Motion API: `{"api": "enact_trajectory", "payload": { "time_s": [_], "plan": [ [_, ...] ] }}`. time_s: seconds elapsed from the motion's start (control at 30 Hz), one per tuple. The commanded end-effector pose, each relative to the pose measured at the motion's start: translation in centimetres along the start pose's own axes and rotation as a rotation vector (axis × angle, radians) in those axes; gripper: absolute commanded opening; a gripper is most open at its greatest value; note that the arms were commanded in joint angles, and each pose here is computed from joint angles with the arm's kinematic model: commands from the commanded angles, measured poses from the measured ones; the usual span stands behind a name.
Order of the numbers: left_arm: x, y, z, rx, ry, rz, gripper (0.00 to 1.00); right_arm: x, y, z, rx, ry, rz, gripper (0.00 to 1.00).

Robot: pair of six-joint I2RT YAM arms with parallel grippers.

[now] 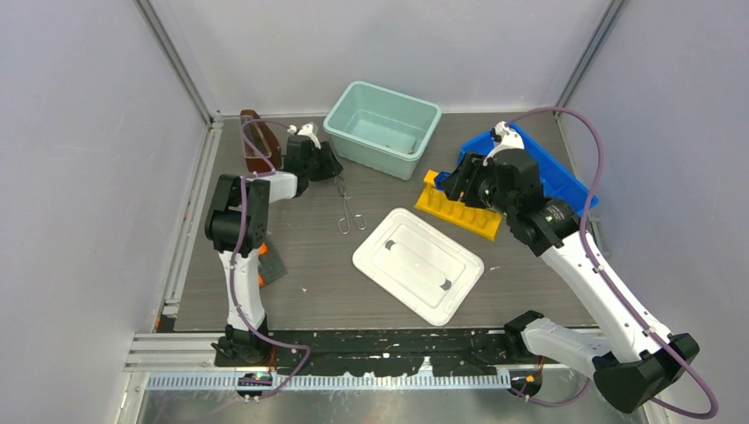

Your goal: Organize the chemistry lab equipment

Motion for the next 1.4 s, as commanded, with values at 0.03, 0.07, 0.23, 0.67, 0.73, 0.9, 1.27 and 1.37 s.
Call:
{"api": "enact_trajectory", "payload": {
  "time_s": [0.03, 0.07, 0.23, 0.67, 0.73, 0.9, 1.27, 1.37],
  "plan": [
    [0.2, -0.9, 0.9, -0.055, 0.033, -0.054, 0.48, 0.6, 0.1, 0.8, -0.025, 0.003, 0.013, 0.59],
    [0.3, -1.0, 0.9, -0.054, 0.038, -0.059, 0.48, 0.6, 0.0, 0.8, -0.025, 0.003, 0.011, 0.59],
    [0.7, -1.6, 0.6, -0.046, 0.081, -0.105, 0.44, 0.5, -0.3, 0.5, -0.024, -0.011, 0.01, 0.59],
    [0.7, -2.7, 0.0, 0.001, 0.125, -0.154, 0.41, 0.8, 0.0, 0.7, -0.029, -0.024, 0.023, 0.58],
    [0.7, -2.7, 0.0, 0.0, 0.131, -0.158, 0.38, 0.7, 0.1, 0.7, -0.03, -0.026, 0.024, 0.58],
    [1.0, -2.4, -0.3, 0.0, 0.143, -0.149, 0.24, 0.7, 0.5, 0.8, -0.039, -0.025, 0.026, 0.58],
    [1.7, 1.0, 1.4, -0.023, 0.082, -0.089, 0.01, 0.8, 1.4, 1.1, -0.055, -0.04, 0.032, 0.58],
    [2.0, 2.2, 2.5, -0.035, 0.065, -0.049, 0.0, 0.9, 1.7, 1.2, -0.062, -0.048, 0.04, 0.58]
  ]
}}
Point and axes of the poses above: each gripper's point midway between its finger pads, its own y axis back along the fingers, its own x axis along the line the jaws close on, z = x × y, the point moved 4 cm from there along y, back along the fingers, and after that the axes turned 5 degrees about -y, right-handed, at the moved point
